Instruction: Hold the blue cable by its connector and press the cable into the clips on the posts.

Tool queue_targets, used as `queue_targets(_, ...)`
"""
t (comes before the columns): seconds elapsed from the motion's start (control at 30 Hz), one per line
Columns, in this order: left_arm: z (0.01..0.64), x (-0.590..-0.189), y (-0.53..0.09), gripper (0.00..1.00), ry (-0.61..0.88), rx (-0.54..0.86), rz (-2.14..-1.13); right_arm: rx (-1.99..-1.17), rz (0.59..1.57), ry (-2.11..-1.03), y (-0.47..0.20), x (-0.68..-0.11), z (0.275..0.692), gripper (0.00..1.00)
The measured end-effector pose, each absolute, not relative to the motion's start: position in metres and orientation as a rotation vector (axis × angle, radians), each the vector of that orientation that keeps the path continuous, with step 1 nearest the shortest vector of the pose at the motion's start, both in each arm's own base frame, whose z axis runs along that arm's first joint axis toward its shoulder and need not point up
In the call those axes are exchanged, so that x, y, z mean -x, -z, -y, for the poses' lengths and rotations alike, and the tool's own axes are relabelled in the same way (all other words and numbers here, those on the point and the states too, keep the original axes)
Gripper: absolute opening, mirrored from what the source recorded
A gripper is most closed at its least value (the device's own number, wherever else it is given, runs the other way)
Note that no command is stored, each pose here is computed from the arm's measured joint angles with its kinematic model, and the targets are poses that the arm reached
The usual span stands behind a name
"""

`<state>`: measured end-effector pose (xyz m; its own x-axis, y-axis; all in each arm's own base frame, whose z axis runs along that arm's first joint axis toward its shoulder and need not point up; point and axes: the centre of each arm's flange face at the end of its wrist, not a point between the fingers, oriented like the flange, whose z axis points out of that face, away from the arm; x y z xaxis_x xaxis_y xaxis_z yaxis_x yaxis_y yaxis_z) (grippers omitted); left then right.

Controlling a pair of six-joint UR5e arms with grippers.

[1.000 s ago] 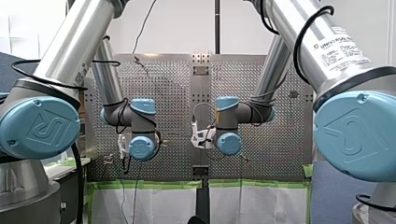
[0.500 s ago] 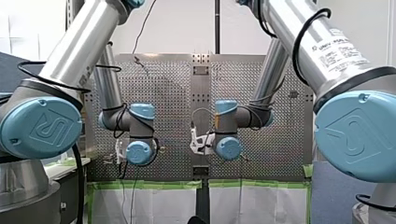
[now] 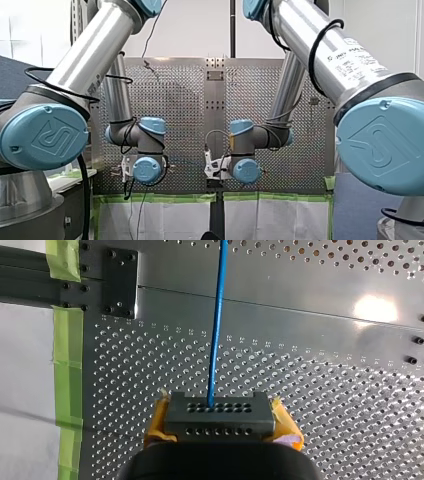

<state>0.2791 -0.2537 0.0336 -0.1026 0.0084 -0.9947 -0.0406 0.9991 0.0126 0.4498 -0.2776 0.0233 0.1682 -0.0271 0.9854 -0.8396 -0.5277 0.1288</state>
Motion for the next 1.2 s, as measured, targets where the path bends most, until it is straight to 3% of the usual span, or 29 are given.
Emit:
queue_targets(0.93, 0.253, -0.277, -0.031, 0.0, -0.043, 0.013, -1.678, -1.733, 0.827, -1.433, -0.022, -0.451, 0.277, 0.0)
queue_targets(1.2, 0.257, -0.279, -0.047, 0.0, 0.009, 0.03, -1.624, -1.693, 0.819, -1.468, -0.054, -0.48, 0.27, 0.0)
